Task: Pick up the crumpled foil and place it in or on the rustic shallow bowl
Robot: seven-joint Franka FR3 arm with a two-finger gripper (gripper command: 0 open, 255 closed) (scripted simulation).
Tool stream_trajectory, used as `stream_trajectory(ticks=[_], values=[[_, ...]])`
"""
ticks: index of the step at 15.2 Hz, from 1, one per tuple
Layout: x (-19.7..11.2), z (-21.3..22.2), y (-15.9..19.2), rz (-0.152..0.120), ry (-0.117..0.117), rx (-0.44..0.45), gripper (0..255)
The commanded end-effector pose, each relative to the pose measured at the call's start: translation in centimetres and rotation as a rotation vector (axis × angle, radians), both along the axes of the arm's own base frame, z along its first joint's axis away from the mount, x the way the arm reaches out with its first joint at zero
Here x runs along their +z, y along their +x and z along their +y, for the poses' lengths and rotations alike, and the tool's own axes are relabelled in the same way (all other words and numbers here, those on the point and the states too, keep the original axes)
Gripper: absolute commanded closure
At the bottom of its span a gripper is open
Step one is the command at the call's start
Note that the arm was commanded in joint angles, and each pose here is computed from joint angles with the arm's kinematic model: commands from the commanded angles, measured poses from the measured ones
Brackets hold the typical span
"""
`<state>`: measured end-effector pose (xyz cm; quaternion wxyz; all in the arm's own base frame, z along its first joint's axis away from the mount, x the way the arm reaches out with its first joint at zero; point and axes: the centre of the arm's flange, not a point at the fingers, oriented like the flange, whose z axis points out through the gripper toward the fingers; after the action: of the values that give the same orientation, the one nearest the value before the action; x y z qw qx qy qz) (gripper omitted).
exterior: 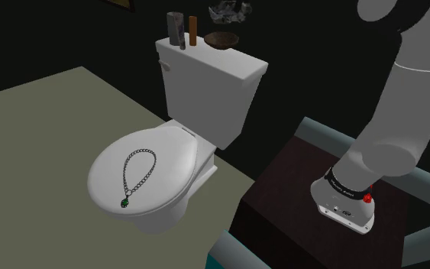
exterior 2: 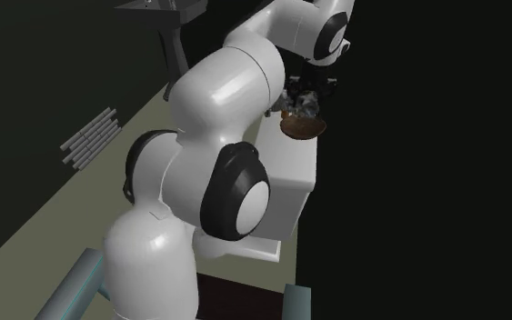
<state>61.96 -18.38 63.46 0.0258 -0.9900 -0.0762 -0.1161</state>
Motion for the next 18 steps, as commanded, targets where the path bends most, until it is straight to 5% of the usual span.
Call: stream_trajectory(ticks=[1,3,18], values=[[0.4,-1.4,2.2,-0.001,0.000,0.004,255],[0.8,-3.4,4.8,-0.001,0.000,0.004,255],[-7.2,-3.4,4.8,-0.001,0.000,0.004,255]])
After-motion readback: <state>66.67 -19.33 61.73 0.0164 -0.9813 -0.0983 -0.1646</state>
